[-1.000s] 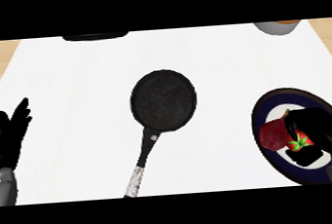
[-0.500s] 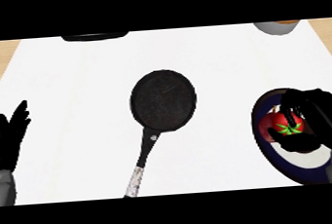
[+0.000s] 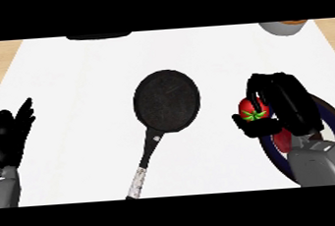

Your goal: Pick the tomato from the plate and place it in the pan

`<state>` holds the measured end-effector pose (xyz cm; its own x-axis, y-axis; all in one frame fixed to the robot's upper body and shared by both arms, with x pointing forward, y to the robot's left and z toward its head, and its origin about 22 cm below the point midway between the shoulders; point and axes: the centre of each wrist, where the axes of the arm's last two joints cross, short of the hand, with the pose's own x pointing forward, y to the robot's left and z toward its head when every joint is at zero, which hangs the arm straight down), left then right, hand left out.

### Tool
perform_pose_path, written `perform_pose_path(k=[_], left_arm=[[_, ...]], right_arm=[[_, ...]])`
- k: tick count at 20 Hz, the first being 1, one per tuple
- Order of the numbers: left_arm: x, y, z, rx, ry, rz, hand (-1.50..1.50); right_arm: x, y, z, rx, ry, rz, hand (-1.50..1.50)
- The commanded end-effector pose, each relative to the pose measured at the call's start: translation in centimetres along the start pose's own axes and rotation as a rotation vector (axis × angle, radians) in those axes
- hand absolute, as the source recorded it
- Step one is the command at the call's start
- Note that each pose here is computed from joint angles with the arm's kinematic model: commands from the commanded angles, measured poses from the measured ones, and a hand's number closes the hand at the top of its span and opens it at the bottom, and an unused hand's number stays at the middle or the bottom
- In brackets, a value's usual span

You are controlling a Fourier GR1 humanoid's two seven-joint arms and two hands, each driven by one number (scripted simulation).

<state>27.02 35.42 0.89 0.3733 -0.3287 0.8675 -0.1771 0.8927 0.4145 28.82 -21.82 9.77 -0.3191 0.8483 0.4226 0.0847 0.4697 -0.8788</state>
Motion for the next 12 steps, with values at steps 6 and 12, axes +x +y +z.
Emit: perform_pose_path(k=[6, 12], left_arm=[[2.1, -0.8, 0.7, -0.024, -0.012, 0.015, 0.00], [1.4, 0.6, -0.2, -0.044, -0.035, 0.012, 0.00]], right_arm=[[4.5, 5.0, -7.5, 0.032, 0.041, -0.178, 1.50], [4.6, 9.2, -11.4, 0.066, 0.107, -0.175, 1.50]])
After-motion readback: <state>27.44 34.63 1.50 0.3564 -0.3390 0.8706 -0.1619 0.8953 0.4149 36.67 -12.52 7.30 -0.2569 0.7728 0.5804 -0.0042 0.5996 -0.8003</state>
